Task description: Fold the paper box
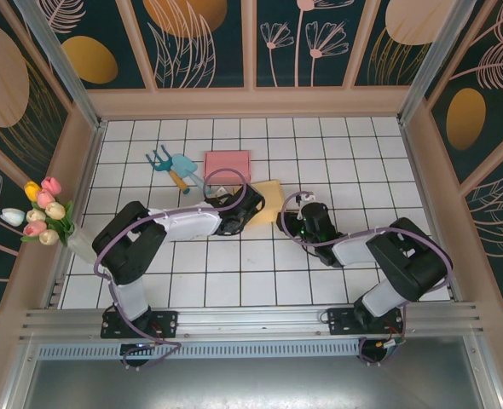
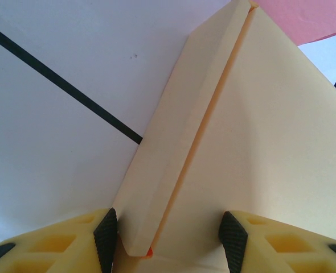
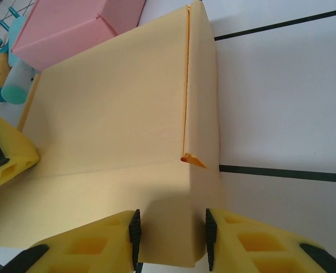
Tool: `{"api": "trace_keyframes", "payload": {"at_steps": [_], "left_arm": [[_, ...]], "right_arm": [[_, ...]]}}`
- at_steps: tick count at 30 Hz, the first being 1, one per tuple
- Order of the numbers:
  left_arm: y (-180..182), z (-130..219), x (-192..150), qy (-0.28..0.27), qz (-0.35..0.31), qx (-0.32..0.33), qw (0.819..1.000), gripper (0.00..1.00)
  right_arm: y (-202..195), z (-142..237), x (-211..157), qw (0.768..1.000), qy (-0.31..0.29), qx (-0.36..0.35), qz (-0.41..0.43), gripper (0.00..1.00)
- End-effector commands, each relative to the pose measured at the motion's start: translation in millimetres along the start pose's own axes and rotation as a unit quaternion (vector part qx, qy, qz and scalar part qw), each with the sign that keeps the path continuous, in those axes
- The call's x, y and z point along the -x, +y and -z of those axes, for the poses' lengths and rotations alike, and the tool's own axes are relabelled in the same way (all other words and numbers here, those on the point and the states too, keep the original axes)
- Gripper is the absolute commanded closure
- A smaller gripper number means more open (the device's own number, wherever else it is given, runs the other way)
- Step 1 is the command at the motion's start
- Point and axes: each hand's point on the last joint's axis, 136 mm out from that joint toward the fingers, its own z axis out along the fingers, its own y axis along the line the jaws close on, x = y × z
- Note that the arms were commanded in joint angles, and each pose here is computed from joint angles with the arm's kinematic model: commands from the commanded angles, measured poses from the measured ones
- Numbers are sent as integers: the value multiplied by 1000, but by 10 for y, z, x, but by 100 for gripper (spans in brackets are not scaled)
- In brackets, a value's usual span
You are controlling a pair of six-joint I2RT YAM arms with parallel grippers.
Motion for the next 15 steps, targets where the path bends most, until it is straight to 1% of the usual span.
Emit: {"api": "trace_keyframes", "payload": {"at_steps": [1,15], "left_arm": [[1214,-252,-169,39,-59,198,978,46],[1231,-277,-171,41,-57,200,977,46]], "right_arm": [[119,2,-22,999,0,36,7,64],[147,51,-35,999,-1,45,-2,64]]}}
